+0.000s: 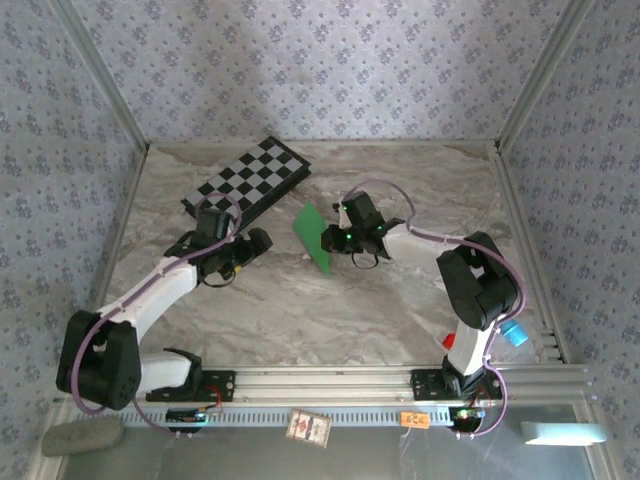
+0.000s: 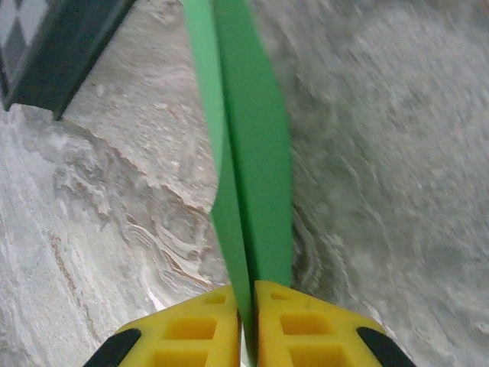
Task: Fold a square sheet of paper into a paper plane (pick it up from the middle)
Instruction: Turn over the paper at the center of the table.
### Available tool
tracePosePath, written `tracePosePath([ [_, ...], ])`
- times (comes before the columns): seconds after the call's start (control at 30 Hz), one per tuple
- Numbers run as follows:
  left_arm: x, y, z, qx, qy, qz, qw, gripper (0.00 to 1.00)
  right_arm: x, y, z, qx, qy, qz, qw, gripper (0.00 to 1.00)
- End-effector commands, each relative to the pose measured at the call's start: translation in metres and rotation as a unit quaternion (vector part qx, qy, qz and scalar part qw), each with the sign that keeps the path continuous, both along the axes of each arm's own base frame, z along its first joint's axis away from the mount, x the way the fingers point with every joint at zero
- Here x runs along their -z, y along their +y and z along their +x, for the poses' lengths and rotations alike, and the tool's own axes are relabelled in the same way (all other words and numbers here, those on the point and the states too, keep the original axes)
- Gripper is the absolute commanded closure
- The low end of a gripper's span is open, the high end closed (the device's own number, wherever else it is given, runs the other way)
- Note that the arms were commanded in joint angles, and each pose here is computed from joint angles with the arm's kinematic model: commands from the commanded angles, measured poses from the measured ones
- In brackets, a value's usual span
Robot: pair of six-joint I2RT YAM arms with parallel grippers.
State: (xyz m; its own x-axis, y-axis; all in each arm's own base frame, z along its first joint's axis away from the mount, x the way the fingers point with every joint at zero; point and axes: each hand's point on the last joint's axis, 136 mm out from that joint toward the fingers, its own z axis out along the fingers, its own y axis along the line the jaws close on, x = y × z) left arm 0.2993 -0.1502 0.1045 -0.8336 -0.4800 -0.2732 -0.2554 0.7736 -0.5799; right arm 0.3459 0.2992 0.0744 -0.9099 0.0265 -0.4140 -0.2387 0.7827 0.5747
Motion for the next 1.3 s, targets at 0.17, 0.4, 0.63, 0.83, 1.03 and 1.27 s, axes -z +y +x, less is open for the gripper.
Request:
tracePosePath([
  [0.17,-0.014,-0.07,0.015,0.056,-0.025,-0.078,0.995,0.18,0.007,-0.017,-0.006,0.057,0.038,0.062,0.996,0.85],
  [0.4,-0.001,-0.126,0.014,0.093,-0.008,-0.119,0.989,0.47,0.025,-0.028,-0.009,0.094,0.07,0.069,0.991,0.83],
  [0.63,0.011,-0.161,0.017,0.105,0.015,-0.141,0.984,0.67,0.032,-0.033,-0.013,0.113,0.09,0.078,0.986,0.83],
  [0.83,0.031,-0.172,0.017,0.101,0.047,-0.134,0.985,0.78,0.03,-0.03,-0.013,0.11,0.093,0.09,0.985,0.82],
  [1.03,0.05,-0.175,0.017,0.101,0.078,-0.116,0.985,0.85,0.028,-0.026,-0.013,0.105,0.099,0.102,0.984,0.82],
  [1.27,0.079,-0.159,0.008,0.099,0.114,-0.057,0.987,0.93,0.021,-0.024,-0.012,0.084,0.101,0.122,0.984,0.75],
])
